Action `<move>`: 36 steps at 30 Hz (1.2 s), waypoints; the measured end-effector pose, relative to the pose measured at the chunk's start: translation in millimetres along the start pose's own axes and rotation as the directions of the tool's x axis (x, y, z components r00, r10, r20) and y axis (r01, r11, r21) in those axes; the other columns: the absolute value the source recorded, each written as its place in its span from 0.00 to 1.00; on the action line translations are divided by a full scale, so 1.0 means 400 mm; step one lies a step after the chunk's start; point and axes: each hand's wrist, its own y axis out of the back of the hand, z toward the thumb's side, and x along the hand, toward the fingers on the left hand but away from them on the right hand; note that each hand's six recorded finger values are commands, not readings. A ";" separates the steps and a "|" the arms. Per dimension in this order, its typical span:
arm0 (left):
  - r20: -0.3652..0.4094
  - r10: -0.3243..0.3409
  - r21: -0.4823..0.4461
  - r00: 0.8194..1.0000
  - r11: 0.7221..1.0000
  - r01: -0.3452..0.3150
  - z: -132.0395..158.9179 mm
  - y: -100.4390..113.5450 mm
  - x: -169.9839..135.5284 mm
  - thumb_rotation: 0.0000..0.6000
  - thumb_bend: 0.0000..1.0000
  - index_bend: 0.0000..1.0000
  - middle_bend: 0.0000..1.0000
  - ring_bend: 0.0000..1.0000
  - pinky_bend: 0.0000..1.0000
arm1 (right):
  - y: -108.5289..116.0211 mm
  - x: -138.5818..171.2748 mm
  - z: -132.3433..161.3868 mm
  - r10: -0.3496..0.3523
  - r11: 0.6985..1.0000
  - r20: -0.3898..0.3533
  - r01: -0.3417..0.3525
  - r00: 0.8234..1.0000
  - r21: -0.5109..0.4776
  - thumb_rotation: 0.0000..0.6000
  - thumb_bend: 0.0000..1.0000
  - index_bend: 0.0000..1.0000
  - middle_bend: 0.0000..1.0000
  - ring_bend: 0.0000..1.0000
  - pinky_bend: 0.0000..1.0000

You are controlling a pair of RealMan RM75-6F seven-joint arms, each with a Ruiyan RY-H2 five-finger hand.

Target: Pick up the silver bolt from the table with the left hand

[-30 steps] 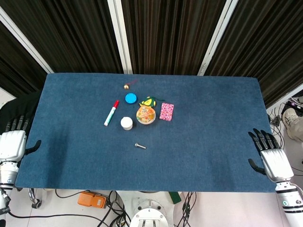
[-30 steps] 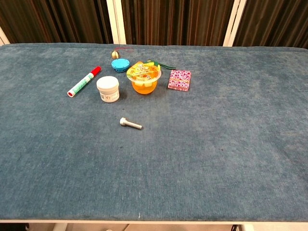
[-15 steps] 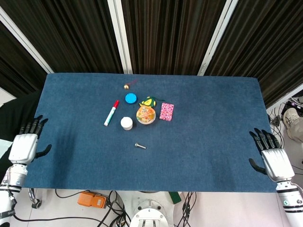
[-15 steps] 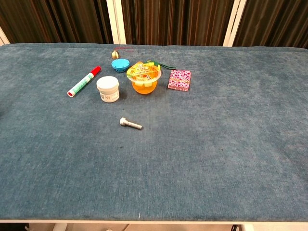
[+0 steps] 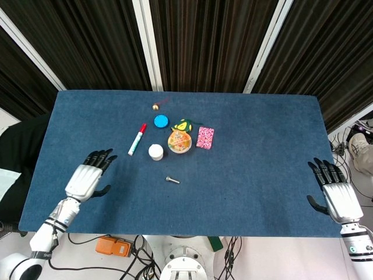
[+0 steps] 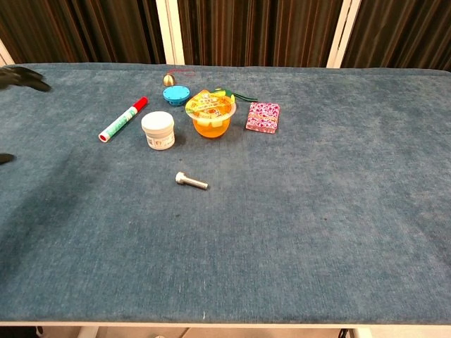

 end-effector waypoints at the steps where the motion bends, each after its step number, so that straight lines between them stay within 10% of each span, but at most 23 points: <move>1: 0.019 -0.011 0.003 1.000 1.000 0.011 0.023 -0.007 0.016 1.00 0.26 0.15 0.00 0.00 0.07 | 0.000 -0.001 -0.001 0.001 1.000 0.003 -0.001 1.000 -0.004 1.00 0.46 0.03 0.08 0.07 0.13; 36: 0.178 -0.186 0.115 0.966 0.979 0.167 0.364 -0.144 0.267 1.00 0.34 0.34 0.01 0.00 0.07 | -0.005 -0.008 0.002 0.018 1.000 -0.011 -0.018 1.000 -0.011 1.00 0.46 0.03 0.08 0.07 0.13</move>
